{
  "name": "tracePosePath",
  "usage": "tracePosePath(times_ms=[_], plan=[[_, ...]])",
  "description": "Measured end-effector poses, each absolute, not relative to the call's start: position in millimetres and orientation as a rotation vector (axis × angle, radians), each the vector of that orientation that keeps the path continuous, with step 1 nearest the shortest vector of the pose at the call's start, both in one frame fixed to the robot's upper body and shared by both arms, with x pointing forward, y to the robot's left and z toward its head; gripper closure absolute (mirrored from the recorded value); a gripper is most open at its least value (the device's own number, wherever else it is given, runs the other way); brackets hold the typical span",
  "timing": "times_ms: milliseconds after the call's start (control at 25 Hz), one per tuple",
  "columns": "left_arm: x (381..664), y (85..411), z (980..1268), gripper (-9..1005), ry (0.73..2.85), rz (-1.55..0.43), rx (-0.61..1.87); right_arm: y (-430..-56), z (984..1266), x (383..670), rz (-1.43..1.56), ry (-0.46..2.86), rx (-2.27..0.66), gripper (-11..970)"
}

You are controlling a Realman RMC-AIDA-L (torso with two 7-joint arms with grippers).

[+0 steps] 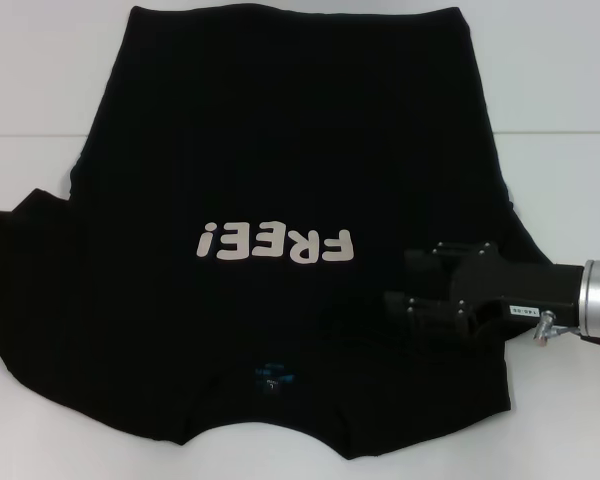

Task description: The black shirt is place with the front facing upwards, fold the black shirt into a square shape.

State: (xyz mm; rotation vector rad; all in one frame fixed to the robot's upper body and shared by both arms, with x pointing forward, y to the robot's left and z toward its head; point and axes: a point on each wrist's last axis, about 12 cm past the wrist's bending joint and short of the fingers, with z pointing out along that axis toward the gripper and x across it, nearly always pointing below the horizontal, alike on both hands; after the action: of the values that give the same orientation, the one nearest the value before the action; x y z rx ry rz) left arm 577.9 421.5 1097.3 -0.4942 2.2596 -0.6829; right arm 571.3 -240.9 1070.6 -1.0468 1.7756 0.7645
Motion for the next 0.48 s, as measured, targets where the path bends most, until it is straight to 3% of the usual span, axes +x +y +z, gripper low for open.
tracePosePath(times_ms=[480], plan=[[600.5,360.7,1125.0,995,2.293,-0.726,-0.008,-241.6,1067.9,569.1,0.77,1.79,-1.037,283]])
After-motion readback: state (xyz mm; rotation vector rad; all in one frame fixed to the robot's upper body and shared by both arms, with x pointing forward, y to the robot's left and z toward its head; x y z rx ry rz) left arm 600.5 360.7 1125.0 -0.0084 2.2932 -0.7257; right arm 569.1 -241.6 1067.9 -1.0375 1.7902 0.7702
